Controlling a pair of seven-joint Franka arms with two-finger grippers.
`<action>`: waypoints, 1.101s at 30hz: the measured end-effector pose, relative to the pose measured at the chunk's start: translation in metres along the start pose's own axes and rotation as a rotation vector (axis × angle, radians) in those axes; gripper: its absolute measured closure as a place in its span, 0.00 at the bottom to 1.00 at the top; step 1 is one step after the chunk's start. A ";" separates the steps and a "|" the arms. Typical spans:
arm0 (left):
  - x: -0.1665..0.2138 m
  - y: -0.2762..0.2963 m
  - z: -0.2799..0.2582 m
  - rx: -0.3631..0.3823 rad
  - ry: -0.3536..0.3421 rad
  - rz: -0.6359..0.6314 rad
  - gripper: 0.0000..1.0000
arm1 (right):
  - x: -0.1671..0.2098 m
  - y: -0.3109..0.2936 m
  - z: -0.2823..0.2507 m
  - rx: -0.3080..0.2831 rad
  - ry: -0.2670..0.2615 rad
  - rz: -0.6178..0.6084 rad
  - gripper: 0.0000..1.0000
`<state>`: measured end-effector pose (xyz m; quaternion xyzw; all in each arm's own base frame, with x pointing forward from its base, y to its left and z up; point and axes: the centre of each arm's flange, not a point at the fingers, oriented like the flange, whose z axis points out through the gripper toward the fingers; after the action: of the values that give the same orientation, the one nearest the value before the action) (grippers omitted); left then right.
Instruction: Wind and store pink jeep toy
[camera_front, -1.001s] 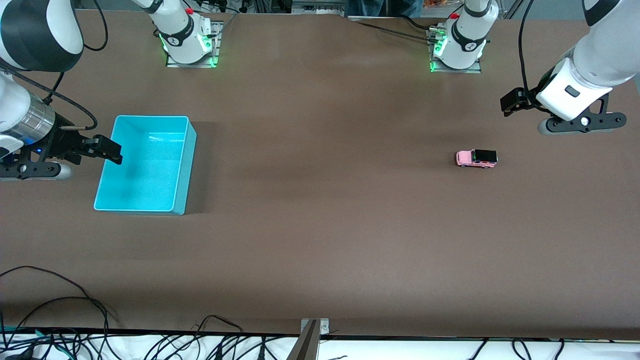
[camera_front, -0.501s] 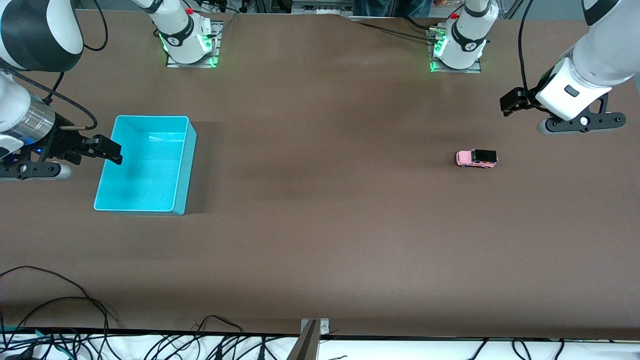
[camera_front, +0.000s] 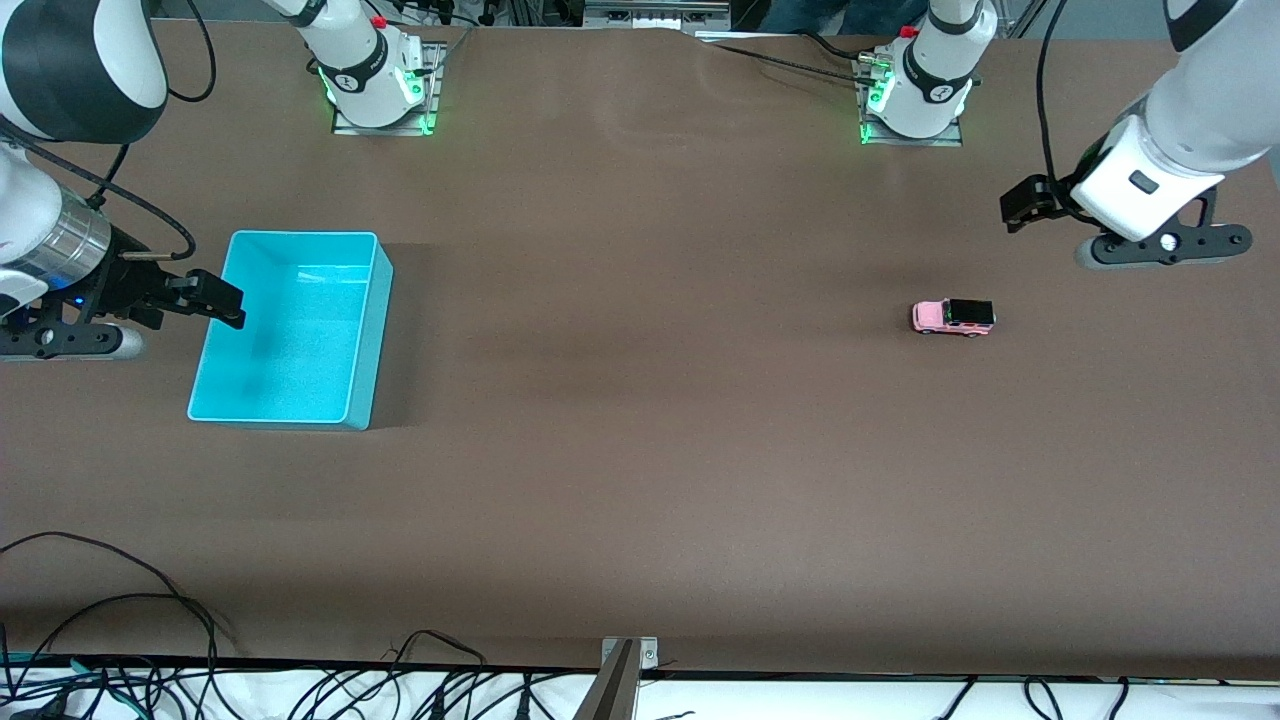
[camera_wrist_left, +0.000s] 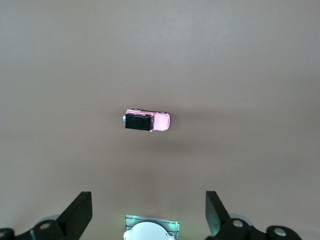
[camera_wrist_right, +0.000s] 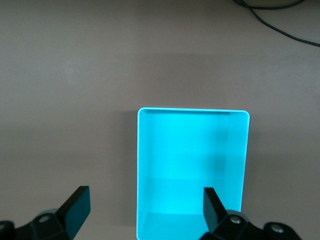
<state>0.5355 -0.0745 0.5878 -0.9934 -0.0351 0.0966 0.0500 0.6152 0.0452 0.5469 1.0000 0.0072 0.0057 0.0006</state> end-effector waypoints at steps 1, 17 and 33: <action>0.001 -0.006 0.000 -0.006 -0.001 -0.011 0.00 | 0.000 0.000 0.000 0.000 0.000 -0.001 0.00; 0.016 -0.087 0.010 -0.110 -0.011 -0.004 0.00 | 0.000 0.000 0.000 0.000 0.000 -0.001 0.00; 0.020 -0.087 0.014 -0.110 0.016 0.140 0.00 | 0.000 -0.001 0.000 0.000 0.000 -0.001 0.00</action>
<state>0.5469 0.0149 0.5801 -0.9954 0.0294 0.0901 -0.0112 0.6151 0.0458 0.5469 1.0000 0.0078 0.0057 0.0006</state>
